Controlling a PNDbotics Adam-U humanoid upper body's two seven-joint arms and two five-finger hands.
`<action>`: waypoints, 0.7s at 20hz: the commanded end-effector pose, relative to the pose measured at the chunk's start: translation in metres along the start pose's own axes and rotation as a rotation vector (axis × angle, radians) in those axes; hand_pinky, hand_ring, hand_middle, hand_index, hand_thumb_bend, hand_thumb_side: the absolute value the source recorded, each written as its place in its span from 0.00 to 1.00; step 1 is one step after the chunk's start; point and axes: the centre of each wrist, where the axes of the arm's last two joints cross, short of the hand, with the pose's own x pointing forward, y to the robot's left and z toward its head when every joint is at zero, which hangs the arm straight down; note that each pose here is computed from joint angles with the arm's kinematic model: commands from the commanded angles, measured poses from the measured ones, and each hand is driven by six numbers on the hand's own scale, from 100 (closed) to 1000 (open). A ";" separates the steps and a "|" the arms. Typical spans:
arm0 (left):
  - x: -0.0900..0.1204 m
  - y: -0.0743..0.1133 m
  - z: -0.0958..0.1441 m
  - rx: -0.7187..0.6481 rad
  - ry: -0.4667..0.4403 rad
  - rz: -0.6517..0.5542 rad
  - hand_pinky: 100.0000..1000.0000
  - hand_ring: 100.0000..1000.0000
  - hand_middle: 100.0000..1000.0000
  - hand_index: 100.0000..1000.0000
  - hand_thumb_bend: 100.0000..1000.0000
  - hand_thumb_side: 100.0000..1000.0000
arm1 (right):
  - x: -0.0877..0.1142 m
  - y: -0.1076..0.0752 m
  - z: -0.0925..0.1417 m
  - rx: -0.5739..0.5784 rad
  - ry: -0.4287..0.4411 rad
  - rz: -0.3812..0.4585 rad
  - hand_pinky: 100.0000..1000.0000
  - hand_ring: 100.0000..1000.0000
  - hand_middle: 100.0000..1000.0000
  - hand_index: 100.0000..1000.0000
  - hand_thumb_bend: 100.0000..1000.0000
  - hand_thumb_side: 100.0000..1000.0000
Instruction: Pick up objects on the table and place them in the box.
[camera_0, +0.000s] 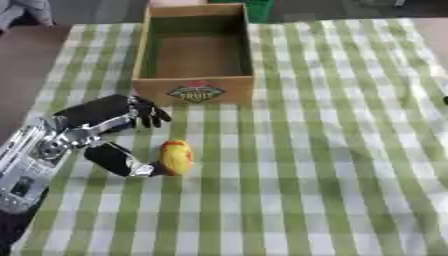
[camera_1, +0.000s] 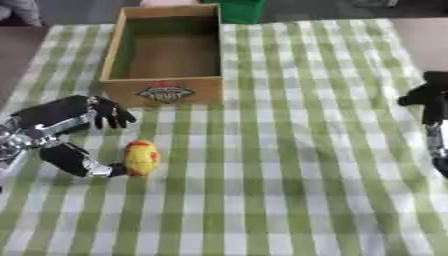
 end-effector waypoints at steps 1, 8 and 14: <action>0.000 0.008 -0.001 0.015 -0.002 -0.024 0.52 0.61 0.59 0.82 0.53 0.46 | 0.004 -0.001 -0.006 0.014 -0.023 0.005 0.61 0.54 0.52 0.75 0.00 0.39; -0.001 0.000 -0.008 0.002 -0.003 -0.002 0.48 0.57 0.55 0.81 0.52 0.44 | 0.004 0.000 -0.007 0.014 -0.023 -0.001 0.61 0.54 0.52 0.75 0.00 0.39; -0.002 -0.007 -0.012 -0.003 0.007 0.009 0.44 0.54 0.51 0.76 0.48 0.44 | 0.004 0.001 -0.008 0.012 -0.023 -0.006 0.61 0.54 0.52 0.75 0.00 0.39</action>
